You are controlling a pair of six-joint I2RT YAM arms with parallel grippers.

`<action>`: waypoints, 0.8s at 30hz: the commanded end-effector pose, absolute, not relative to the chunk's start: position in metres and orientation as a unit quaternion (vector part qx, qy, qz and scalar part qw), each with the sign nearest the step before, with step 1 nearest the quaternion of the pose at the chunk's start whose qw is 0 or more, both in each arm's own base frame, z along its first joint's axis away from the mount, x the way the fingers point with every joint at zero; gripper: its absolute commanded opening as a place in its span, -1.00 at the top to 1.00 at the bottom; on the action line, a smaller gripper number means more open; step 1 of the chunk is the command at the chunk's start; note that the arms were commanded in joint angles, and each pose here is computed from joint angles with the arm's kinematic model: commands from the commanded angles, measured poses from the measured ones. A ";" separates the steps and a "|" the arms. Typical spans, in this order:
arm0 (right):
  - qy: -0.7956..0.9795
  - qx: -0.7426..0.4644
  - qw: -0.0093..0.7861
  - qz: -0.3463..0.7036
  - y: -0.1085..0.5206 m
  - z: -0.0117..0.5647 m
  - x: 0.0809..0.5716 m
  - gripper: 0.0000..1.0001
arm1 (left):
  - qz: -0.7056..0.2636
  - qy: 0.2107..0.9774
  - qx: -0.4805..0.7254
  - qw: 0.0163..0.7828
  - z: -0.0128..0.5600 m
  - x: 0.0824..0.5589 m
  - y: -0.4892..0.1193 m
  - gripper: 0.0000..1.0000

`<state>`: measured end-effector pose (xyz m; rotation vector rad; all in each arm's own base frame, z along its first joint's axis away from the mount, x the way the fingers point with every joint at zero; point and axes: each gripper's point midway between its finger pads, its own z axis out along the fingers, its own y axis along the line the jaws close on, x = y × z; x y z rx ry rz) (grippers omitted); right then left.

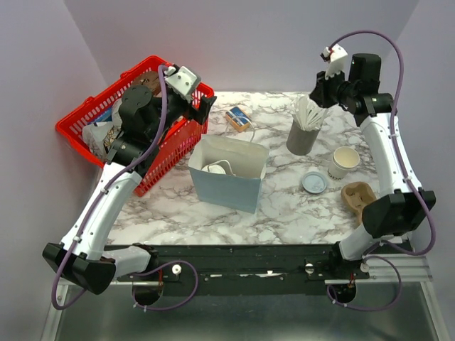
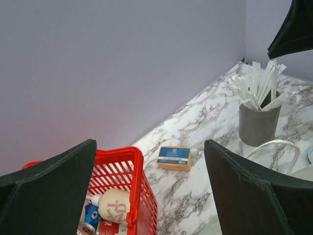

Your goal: Pack the takeout coffee

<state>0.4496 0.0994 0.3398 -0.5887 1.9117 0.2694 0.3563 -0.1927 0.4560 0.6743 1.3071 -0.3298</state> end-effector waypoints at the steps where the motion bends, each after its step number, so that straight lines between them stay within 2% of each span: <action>1: 0.844 -0.159 0.509 0.060 0.057 0.316 0.468 0.60 | -0.142 0.602 0.305 0.724 0.457 0.349 -0.184 -0.97; 3: 0.848 -0.144 0.508 0.048 0.052 0.315 0.476 0.43 | -0.142 0.605 0.306 0.721 0.456 0.350 -0.184 -0.97; 6: 0.859 -0.112 0.498 0.026 0.041 0.302 0.489 0.07 | -0.142 0.610 0.307 0.717 0.454 0.349 -0.184 -0.97; 12: 0.866 -0.075 0.495 -0.016 0.021 0.293 0.501 0.00 | -0.141 0.614 0.310 0.712 0.450 0.345 -0.182 -0.97; 24: 0.882 -0.058 0.468 -0.019 0.007 0.268 0.495 -0.01 | -0.145 0.614 0.313 0.710 0.447 0.344 -0.182 -0.97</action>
